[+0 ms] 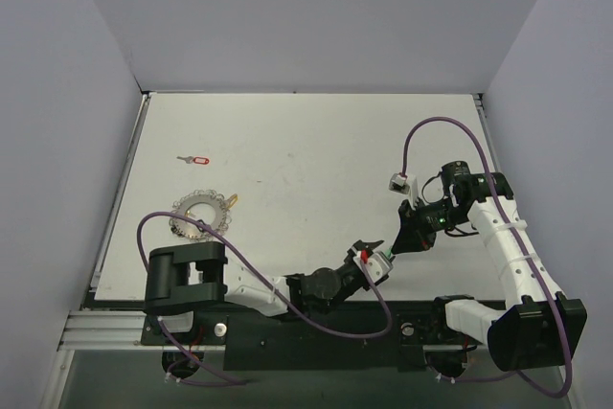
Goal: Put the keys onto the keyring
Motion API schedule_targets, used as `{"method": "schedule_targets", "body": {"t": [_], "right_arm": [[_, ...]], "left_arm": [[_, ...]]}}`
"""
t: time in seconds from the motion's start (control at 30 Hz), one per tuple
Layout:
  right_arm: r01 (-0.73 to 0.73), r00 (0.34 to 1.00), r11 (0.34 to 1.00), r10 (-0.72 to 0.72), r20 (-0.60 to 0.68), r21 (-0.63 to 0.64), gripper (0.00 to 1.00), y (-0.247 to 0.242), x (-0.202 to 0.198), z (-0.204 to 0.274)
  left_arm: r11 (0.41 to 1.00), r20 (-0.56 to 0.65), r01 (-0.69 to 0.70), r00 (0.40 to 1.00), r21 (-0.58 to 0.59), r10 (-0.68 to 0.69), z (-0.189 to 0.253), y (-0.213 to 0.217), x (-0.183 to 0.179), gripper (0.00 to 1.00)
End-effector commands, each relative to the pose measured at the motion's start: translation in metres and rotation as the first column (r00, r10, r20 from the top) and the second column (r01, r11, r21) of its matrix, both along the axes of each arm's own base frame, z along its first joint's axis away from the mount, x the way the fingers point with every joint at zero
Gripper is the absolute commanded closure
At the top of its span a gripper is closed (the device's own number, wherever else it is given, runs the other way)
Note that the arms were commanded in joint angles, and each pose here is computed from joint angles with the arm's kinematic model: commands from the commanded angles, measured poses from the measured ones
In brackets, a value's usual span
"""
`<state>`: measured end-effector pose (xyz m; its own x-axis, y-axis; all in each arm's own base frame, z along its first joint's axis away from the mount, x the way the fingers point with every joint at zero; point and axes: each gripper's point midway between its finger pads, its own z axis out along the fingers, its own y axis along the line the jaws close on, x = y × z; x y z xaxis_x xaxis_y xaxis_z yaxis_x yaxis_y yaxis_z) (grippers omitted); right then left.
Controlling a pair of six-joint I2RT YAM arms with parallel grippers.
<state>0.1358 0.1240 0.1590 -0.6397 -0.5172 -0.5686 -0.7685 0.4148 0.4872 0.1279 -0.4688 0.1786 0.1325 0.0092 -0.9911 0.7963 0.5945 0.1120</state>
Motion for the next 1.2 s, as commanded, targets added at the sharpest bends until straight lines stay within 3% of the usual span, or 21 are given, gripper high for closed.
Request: {"method": "schedule_targets", "body": {"t": [0.0, 0.7, 0.97, 1.17], "right_arm": [[0.010, 0.999, 1.000, -0.009, -0.034, 0.027, 1.00, 0.003, -0.006, 0.002], [0.035, 0.997, 0.999, -0.033, -0.066, 0.024, 1.00, 0.004, -0.004, 0.000], [0.035, 0.997, 0.999, -0.033, -0.067, 0.024, 1.00, 0.004, -0.004, -0.001], [0.032, 0.997, 0.999, -0.030, -0.067, 0.024, 1.00, 0.005, -0.004, -0.001]], "left_arm": [[0.997, -0.022, 0.020, 1.000, -0.076, -0.022, 0.019, -0.013, 0.002, 0.49], [0.998, -0.042, 0.043, 0.998, -0.035, -0.044, 0.002, -0.013, 0.011, 0.55], [0.999, -0.038, 0.046, 0.998, -0.026, -0.047, -0.001, -0.016, 0.015, 0.64], [0.998, -0.032, 0.067, 0.997, -0.021, -0.067, 0.000, -0.017, 0.013, 0.76]]}}
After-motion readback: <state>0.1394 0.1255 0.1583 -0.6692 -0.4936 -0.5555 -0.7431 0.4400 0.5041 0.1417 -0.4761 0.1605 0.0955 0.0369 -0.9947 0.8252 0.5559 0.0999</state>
